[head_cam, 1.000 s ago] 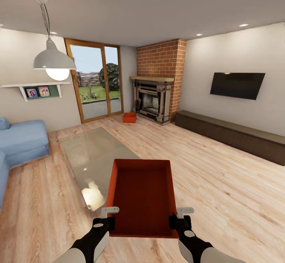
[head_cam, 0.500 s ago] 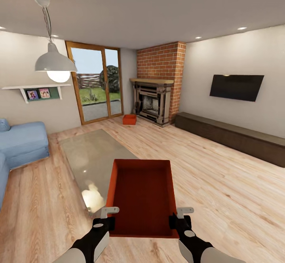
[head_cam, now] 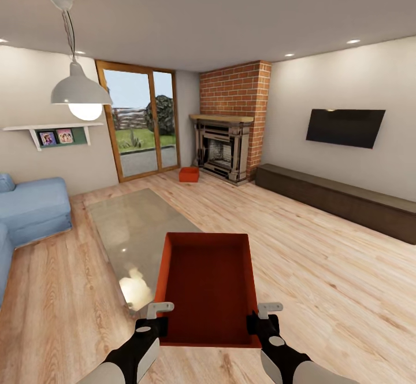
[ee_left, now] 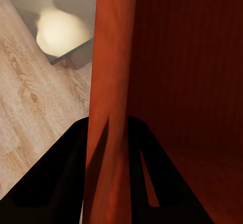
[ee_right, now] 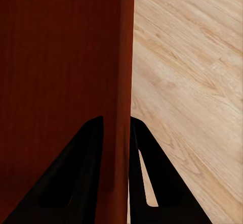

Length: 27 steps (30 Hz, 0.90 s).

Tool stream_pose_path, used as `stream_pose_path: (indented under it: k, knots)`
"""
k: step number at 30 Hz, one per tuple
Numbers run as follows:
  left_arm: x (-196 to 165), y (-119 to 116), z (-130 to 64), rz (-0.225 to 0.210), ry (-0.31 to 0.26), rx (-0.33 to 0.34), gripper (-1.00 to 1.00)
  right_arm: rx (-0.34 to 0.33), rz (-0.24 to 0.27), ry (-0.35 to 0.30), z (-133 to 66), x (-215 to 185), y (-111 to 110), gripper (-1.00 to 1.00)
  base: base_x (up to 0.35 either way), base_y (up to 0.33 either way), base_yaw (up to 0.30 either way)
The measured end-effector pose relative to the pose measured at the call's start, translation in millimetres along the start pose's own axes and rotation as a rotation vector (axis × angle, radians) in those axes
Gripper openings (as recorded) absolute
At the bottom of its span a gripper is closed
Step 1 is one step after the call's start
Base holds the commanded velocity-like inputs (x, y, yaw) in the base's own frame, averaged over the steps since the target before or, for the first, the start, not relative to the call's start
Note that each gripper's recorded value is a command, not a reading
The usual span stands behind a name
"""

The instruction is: Move the two storage containers from the living room to the garage. In the garage, place one container on the floor and stack the other container on top of it (either order is fine).

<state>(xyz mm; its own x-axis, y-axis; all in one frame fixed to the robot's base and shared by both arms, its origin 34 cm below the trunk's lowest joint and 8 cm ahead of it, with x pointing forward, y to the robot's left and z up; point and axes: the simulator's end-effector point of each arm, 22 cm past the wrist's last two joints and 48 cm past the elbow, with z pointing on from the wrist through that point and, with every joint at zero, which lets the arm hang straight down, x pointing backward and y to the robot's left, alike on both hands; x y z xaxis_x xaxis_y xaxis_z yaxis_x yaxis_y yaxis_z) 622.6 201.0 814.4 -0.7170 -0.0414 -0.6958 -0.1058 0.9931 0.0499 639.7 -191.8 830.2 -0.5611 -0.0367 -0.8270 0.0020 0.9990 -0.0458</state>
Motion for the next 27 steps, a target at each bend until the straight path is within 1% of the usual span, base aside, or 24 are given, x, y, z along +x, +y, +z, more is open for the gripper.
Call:
stream_pose_path:
  k: [12, 27]
  knots:
    - [-0.8, -0.1, -0.2, 0.000, -0.002, 0.000, -1.00, 0.000, 0.001, -0.002, 0.0, -0.5, -0.1, -1.00, 0.000, 0.000, 0.014]
    - [-10.2, 0.1, -4.5, 0.000, -0.021, 0.001, -1.00, 0.001, 0.004, -0.020, -3.0, -9.9, -0.4, -1.00, 0.000, 0.000, 0.185]
